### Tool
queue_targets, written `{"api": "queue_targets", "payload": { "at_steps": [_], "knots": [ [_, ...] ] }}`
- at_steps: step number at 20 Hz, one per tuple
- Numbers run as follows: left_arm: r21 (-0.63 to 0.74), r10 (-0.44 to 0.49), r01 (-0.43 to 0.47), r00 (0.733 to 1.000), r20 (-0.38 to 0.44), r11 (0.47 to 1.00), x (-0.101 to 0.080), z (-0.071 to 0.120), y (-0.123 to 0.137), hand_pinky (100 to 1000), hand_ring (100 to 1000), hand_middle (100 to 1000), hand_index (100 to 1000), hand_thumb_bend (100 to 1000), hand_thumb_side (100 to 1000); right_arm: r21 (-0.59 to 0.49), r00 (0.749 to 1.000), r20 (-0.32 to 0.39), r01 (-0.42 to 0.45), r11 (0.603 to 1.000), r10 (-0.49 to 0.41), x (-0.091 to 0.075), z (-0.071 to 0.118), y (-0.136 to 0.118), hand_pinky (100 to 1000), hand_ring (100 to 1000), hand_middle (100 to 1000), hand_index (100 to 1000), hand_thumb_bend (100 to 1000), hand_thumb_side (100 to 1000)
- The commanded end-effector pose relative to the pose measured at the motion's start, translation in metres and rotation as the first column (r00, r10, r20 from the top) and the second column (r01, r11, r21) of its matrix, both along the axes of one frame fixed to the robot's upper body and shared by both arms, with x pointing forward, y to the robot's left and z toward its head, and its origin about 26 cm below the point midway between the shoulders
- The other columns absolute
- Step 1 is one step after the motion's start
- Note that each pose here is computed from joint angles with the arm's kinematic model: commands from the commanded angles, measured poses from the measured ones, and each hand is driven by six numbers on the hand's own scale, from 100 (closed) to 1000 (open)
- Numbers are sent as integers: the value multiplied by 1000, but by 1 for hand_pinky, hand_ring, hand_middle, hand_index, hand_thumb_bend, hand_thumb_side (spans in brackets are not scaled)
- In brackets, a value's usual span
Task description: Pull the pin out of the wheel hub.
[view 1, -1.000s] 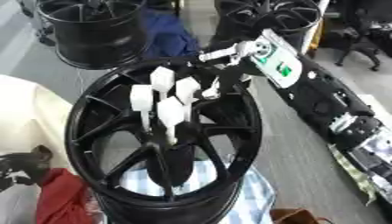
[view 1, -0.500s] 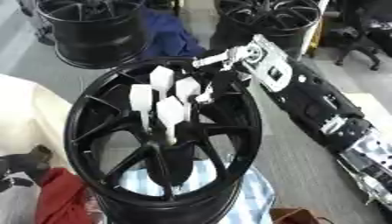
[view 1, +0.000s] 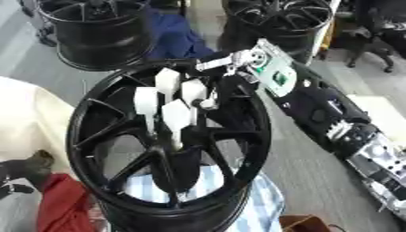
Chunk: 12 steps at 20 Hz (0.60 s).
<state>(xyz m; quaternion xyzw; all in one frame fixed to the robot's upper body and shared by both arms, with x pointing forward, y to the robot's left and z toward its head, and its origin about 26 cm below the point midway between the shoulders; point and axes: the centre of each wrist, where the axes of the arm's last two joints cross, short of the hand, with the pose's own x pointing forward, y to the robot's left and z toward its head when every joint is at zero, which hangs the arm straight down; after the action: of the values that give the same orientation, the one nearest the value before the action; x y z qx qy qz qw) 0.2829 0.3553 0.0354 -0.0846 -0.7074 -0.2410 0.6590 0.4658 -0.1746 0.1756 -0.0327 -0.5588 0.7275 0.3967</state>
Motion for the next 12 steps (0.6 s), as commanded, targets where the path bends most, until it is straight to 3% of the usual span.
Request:
{"api": "queue_targets", "payload": {
  "at_steps": [1, 7, 12],
  "knots": [
    [12, -5, 4, 1000, 23, 1000, 3, 8, 2, 662, 794, 696, 804, 100, 719, 70, 997, 72, 18, 997, -23, 1, 20, -4, 689, 609, 404, 552, 100, 250],
    [16, 5, -5, 1000, 10, 1000, 0, 6, 4, 662, 795, 696, 804, 100, 719, 157, 992, 126, 6, 988, -26, -4, 59, -17, 678, 594, 383, 536, 100, 248],
    [23, 24, -24, 1000, -3, 999, -4, 3, 9, 663, 795, 696, 804, 100, 720, 237, 981, 176, 34, 971, -77, -16, 103, -48, 680, 590, 380, 536, 100, 242]
  ]
}}
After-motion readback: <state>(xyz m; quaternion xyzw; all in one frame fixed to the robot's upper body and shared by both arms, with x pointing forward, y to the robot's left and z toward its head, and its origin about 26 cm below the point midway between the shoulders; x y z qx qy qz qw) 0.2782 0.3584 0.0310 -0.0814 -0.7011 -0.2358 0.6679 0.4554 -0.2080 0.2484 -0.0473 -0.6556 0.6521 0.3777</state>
